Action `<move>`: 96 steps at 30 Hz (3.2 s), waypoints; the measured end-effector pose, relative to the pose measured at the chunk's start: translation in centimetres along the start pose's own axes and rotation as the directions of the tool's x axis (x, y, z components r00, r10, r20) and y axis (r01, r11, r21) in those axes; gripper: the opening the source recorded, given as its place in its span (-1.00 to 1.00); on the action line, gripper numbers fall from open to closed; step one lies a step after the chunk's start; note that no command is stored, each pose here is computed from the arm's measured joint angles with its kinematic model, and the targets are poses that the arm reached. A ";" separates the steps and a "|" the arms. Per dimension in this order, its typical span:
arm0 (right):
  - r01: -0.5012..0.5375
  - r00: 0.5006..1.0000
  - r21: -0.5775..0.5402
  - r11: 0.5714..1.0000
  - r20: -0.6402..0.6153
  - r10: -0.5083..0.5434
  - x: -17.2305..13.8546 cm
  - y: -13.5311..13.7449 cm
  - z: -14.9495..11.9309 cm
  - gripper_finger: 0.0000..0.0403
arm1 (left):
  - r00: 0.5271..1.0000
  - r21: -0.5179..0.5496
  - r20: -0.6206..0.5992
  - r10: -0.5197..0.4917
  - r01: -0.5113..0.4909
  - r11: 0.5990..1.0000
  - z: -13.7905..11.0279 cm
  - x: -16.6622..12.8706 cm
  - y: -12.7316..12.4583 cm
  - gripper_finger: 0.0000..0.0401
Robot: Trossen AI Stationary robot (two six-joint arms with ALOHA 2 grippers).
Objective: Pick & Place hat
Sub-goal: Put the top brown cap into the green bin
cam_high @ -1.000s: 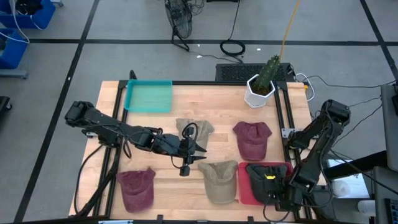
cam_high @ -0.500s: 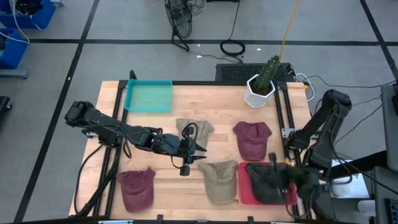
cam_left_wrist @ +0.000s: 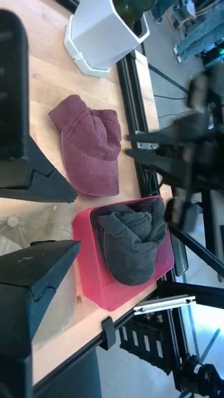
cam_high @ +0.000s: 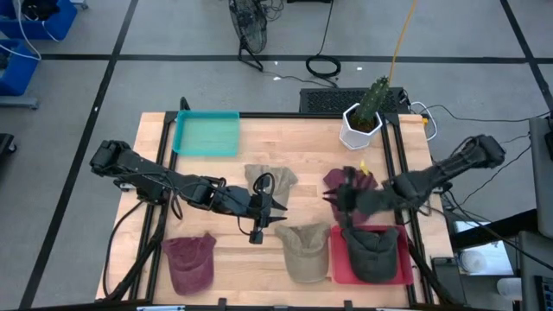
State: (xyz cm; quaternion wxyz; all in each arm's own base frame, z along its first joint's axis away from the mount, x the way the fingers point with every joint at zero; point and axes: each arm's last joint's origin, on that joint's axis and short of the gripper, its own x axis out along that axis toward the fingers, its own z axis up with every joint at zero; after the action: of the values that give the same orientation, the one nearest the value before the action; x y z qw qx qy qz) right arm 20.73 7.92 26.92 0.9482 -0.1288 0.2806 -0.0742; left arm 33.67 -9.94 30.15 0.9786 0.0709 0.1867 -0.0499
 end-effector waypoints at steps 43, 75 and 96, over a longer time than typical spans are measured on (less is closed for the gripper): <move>-0.274 0.956 0.164 0.948 0.156 0.250 8.5 -10.8 -7.4 -0.98 | 0.930 -0.248 -0.342 0.137 -0.230 0.941 -10.6 1.1 8.6 -0.26; -0.272 0.956 0.151 0.950 0.155 0.249 8.5 -10.7 -7.4 -0.98 | 0.856 -0.288 -0.511 0.077 -0.255 0.923 -14.9 3.5 9.7 -0.41; -0.272 0.956 0.149 0.951 0.155 0.249 8.5 -10.7 -7.4 -0.98 | 0.870 -0.188 -0.489 0.067 -0.181 0.965 -14.2 3.2 9.7 -0.87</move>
State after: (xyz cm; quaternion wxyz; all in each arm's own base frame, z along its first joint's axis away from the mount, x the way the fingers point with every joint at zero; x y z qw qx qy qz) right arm 22.96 -5.66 19.60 0.9739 -0.0146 0.2234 0.0372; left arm 32.72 1.67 17.10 0.9046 -0.0198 0.4222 0.0542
